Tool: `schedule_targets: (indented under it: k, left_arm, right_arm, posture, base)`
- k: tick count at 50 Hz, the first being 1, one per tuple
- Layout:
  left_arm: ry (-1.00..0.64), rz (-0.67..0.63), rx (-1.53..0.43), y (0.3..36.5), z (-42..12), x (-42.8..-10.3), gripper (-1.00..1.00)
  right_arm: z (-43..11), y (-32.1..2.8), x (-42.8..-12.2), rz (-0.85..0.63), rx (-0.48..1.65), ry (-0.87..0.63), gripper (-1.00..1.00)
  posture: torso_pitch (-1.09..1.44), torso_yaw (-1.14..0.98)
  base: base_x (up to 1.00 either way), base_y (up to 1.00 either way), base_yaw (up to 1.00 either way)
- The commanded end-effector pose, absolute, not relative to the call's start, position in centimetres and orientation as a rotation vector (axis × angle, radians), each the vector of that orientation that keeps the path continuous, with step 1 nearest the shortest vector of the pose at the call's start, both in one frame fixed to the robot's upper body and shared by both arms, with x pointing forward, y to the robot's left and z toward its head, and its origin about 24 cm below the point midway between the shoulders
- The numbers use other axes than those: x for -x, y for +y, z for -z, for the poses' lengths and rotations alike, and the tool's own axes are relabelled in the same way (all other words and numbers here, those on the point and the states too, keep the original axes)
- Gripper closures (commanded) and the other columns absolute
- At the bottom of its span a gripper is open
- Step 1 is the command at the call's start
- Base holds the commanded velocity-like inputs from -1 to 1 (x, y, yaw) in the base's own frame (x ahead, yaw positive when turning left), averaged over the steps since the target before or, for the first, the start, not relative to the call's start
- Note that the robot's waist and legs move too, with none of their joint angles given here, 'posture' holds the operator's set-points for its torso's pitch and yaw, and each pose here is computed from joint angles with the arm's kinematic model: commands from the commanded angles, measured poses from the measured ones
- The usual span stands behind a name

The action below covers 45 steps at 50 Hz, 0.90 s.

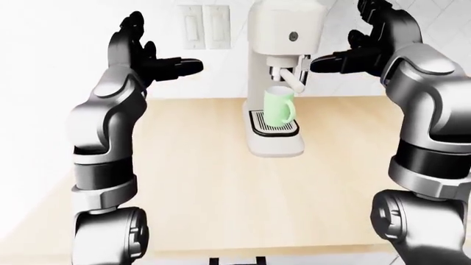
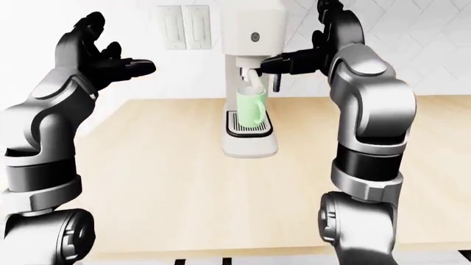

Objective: Press the button on the coffee machine to serve coffee.

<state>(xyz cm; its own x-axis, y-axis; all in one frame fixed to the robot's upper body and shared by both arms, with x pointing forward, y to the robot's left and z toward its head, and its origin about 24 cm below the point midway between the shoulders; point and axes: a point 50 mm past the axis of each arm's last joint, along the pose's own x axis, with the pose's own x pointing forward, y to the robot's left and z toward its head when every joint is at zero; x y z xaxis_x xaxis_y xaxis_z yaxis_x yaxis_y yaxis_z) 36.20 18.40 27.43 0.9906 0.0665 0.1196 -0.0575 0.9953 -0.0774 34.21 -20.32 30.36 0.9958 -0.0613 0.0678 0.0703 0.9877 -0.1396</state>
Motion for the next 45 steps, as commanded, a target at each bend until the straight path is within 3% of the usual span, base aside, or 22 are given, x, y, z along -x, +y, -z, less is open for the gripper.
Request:
schedule_targets:
  k: [1,45]
  left_arm:
    - [-0.211,-0.053,0.076,18.3,-29.4,-35.8,-1.0]
    - [-0.23,-0.042,0.093,17.0,-30.0,-36.7,-1.0]
  right_arm:
    - [-32.1,-20.2,-33.7,0.068,0.147,-0.152,-1.0]
    - [-32.8,-18.9,-34.8,0.031,0.147,-0.162,-1.0]
  posture:
    - [-0.38,0.0]
    - [-0.65,0.0]
  base:
    - [0.0,0.0,0.0]
    - [0.0,0.0,0.0]
